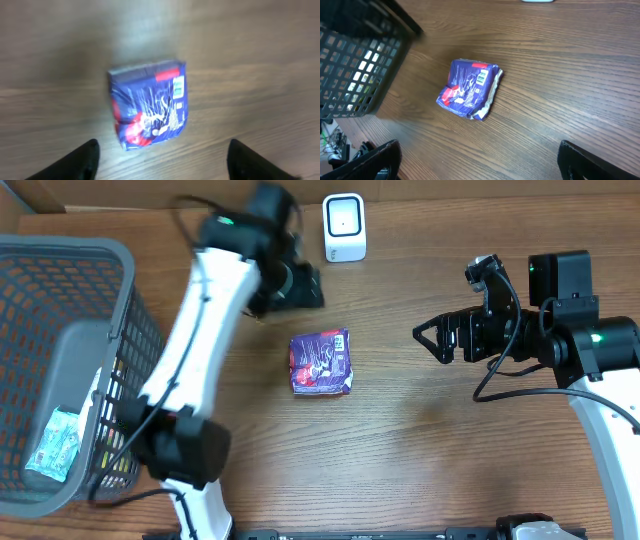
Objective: Scan the item barcode
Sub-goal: 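Place the purple snack pack on the table center, release, then reach the left gripper into the basket and grasp the white tube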
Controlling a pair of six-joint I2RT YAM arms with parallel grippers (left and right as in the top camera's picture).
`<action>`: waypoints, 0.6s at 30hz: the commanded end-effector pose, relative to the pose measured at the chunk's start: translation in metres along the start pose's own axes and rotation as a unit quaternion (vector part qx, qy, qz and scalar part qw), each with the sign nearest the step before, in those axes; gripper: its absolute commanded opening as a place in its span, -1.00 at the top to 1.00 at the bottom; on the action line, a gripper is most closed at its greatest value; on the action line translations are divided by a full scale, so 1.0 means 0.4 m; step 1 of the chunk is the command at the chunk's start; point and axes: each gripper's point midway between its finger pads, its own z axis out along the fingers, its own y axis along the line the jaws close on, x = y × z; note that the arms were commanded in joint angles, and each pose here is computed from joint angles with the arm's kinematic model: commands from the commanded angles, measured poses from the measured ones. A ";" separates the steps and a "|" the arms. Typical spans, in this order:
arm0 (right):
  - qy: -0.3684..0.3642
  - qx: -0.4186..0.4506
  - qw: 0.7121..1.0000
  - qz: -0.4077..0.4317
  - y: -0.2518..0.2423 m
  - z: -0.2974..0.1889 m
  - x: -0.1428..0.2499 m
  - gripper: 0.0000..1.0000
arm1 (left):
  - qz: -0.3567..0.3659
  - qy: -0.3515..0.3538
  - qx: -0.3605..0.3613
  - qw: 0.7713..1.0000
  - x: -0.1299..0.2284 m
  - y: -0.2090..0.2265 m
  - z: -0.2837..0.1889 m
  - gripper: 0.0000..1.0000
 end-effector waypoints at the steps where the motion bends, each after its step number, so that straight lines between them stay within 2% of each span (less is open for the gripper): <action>1: -0.009 0.000 1.000 -0.007 0.011 -0.011 -0.015 -1.00 | 0.012 -0.101 0.019 0.995 -0.033 0.017 -0.211 -0.50; 8: -0.008 0.000 1.000 -0.007 0.010 -0.010 -0.014 -1.00 | -0.110 -0.179 -0.045 0.977 0.015 0.259 -0.423 -0.50; 12: -0.009 0.000 1.000 -0.007 0.010 -0.010 -0.015 -1.00 | -0.221 -0.196 -0.115 0.949 0.092 0.453 -0.508 -0.50; 18: -0.009 0.000 1.000 -0.007 0.011 -0.010 -0.014 -1.00 | -0.333 -0.196 -0.145 0.911 0.169 0.637 -0.541 -0.51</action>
